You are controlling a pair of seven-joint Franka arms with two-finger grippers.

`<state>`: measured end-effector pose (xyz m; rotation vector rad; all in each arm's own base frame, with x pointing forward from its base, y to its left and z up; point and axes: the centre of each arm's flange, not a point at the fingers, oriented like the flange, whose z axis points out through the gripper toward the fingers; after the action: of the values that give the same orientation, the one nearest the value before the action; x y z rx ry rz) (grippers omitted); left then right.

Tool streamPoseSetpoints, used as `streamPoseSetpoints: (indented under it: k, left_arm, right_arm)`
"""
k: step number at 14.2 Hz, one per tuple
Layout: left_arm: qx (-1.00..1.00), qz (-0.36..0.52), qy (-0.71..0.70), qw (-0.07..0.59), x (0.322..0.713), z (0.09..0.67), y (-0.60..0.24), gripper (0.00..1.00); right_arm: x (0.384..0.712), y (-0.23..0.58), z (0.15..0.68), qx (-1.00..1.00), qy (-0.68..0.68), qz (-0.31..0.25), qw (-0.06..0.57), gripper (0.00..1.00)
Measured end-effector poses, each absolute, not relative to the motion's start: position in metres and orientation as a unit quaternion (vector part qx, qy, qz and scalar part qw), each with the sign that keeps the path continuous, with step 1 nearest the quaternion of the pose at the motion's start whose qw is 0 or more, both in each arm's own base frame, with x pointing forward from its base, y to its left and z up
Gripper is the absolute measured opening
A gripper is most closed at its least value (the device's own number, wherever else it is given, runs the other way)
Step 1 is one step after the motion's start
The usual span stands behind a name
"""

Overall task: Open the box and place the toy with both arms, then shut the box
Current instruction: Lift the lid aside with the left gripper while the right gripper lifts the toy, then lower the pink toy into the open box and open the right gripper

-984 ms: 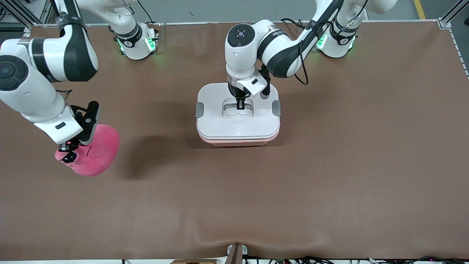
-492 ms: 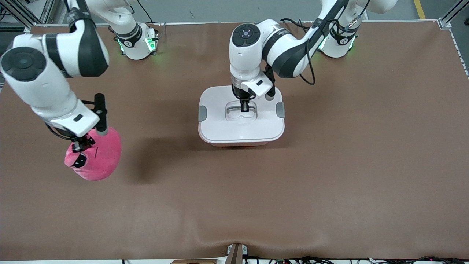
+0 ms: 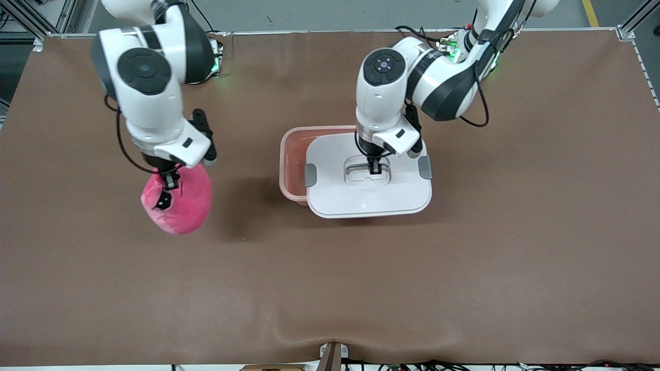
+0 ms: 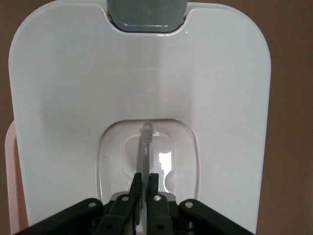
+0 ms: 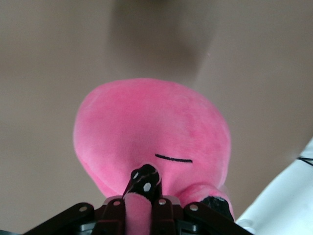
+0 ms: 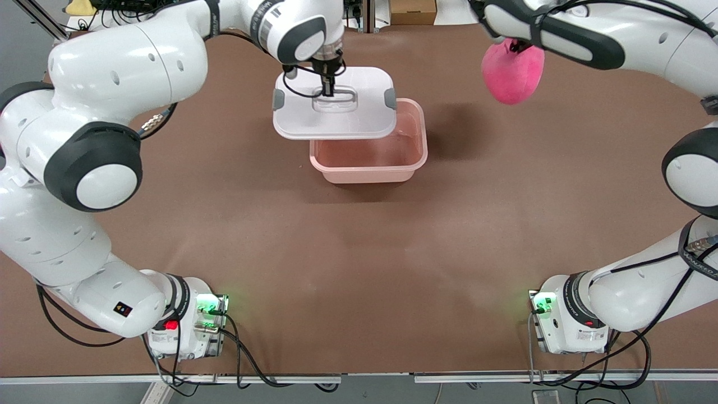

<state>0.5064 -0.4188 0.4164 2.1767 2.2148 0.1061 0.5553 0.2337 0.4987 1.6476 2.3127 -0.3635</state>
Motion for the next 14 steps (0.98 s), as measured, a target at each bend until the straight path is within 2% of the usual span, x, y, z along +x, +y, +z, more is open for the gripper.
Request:
streamPoseSetpoints:
  k: [9, 14]
  left_arm:
    - [0.742, 0.040, 0.669, 0.008, 0.553, 0.439, -0.325, 0.07]
    - [0.753, 0.017, 0.658, 0.025, 0.552, 0.472, -0.255, 0.07]
  right_arm:
    - [0.475, 0.369, 0.500, 0.583, 0.788, -0.101, 0.168, 0.15]
    - [0.420, 0.436, 0.489, 0.566, 0.799, -0.095, 0.180, 0.15]
